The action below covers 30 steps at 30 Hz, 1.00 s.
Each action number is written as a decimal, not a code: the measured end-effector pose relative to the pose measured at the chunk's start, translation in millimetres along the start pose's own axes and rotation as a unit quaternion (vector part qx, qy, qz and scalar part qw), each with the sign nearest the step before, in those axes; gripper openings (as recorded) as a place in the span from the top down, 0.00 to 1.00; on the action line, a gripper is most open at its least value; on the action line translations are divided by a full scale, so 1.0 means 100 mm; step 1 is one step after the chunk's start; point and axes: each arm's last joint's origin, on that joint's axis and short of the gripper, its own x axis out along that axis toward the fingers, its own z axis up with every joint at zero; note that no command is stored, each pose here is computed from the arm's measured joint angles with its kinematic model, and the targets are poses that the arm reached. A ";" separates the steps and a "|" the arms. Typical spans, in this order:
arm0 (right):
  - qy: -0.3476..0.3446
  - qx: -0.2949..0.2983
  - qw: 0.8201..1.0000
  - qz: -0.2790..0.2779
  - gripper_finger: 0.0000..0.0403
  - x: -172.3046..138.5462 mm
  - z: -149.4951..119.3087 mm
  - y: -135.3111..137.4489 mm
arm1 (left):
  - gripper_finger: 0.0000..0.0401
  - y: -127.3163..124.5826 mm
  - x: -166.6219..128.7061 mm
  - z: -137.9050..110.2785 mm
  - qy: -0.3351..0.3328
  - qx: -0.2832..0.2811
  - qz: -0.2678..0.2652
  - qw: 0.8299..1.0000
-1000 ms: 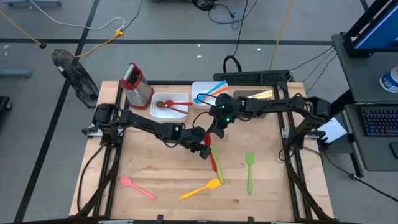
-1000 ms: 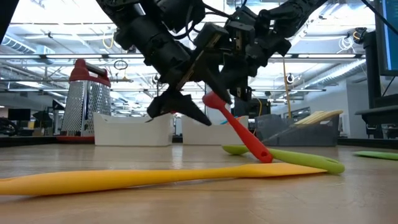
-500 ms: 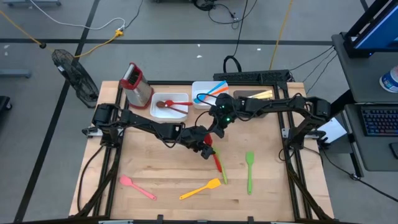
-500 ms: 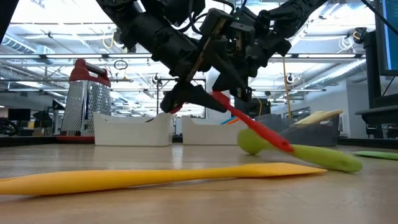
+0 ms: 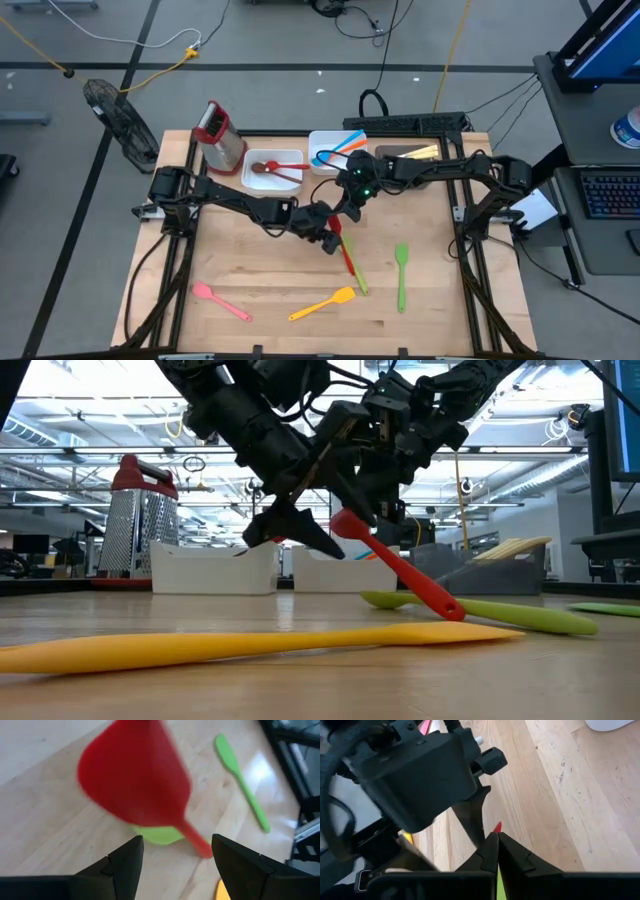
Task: Pick & Place Kitchen Items
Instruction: Put the red spatula into the right white bin
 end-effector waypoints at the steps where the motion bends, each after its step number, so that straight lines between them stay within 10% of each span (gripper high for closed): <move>1: 0.000 0.000 1.000 0.000 1.00 0.00 0.00 0.00 | 0.40 -0.01 0.00 0.01 -0.005 0.002 -0.005 1.000; 30: -0.010 -0.005 1.000 0.004 1.00 0.00 0.02 0.01 | 0.40 -0.17 0.00 -0.17 -0.076 -0.122 0.015 0.990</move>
